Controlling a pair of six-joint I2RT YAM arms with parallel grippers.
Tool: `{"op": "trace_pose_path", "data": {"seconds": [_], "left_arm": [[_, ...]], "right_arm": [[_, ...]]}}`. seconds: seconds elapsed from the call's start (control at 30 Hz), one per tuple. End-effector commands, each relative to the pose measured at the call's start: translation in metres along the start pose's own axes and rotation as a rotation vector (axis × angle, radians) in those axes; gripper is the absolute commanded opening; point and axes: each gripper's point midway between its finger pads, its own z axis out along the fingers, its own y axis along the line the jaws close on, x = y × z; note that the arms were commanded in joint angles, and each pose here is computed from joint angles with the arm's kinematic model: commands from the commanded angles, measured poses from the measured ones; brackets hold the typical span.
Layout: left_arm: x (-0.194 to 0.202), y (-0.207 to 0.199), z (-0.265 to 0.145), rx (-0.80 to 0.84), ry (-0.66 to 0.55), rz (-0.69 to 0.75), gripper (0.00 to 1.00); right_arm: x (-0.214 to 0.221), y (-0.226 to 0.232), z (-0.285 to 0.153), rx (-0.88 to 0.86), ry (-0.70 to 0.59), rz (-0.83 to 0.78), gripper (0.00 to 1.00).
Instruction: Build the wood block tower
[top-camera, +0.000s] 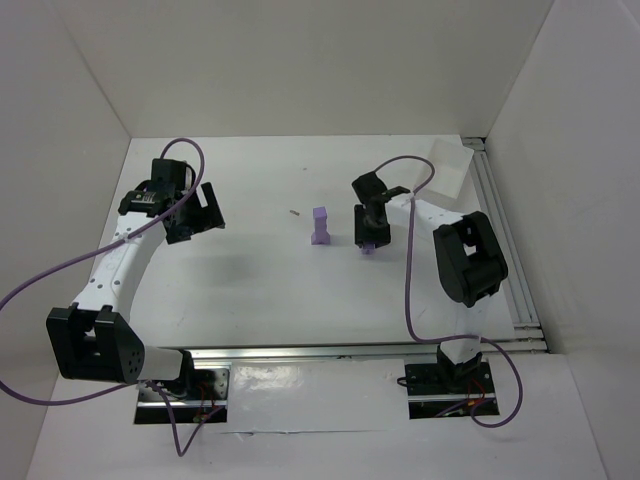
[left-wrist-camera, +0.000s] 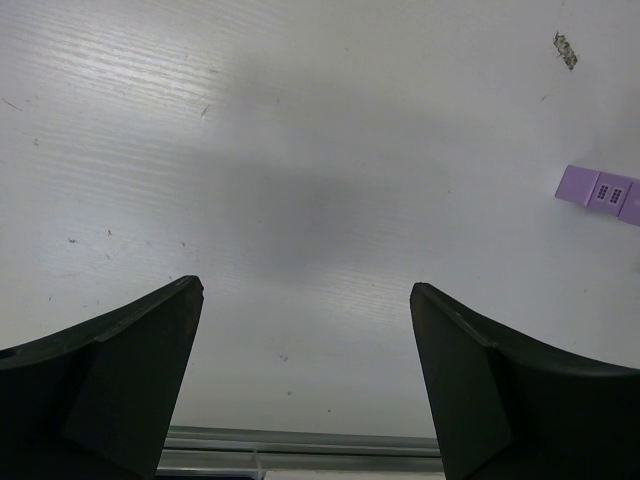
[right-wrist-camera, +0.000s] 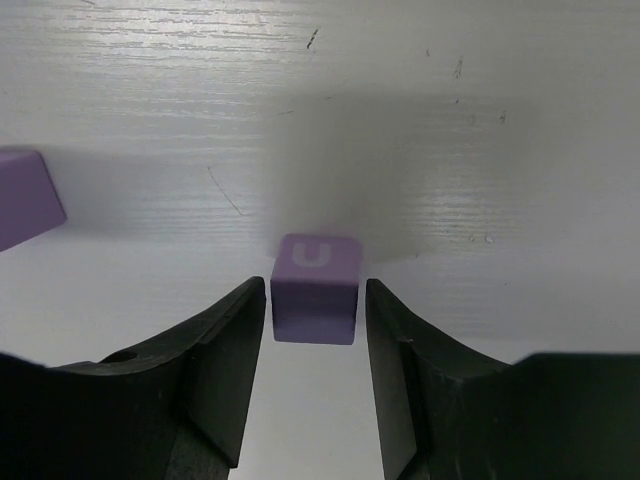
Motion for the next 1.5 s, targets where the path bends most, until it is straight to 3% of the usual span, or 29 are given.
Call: {"op": "trace_pose_path", "data": {"seconds": [0.0, 0.27, 0.37, 0.53, 0.73, 0.9, 1.1, 1.3, 1.47], "left_arm": [[-0.003, 0.0, -0.007, 0.017, -0.024, 0.014, 0.98], [-0.003, -0.002, -0.01, 0.029, -0.029, 0.015, 0.98], [-0.003, -0.002, -0.01, 0.029, -0.029, 0.015, 0.98], [-0.003, -0.002, -0.01, 0.029, -0.029, 0.015, 0.98], [-0.003, -0.002, -0.01, 0.029, -0.029, 0.015, 0.98], [-0.004, -0.001, -0.01, 0.02, -0.033, 0.014, 0.98], [-0.003, 0.004, -0.01, -0.004, -0.031, 0.025, 0.98], [-0.002, 0.002, -0.01, 0.006, -0.027, 0.016, 0.98], [-0.002, 0.002, -0.01, 0.006, -0.027, 0.016, 0.98]], "right_arm": [[-0.007, 0.0, -0.001, 0.022, -0.035, -0.006, 0.52], [-0.009, 0.005, -0.003, 0.014, -0.043, -0.004, 0.52], [-0.006, 0.005, -0.003, 0.024, -0.039, -0.014, 0.46], [-0.005, 0.009, -0.004, 0.02, -0.039, -0.013, 0.46], [-0.012, 0.006, -0.011, 0.051, -0.049, -0.004, 0.34], [-0.058, 0.008, -0.071, 0.066, -0.145, 0.024, 0.34], [-0.1, 0.043, -0.159, -0.048, -0.244, 0.023, 0.34], [-0.12, 0.087, -0.194, -0.12, -0.293, -0.017, 0.34], [-0.113, 0.113, -0.194, -0.158, -0.261, -0.051, 0.34]]}}
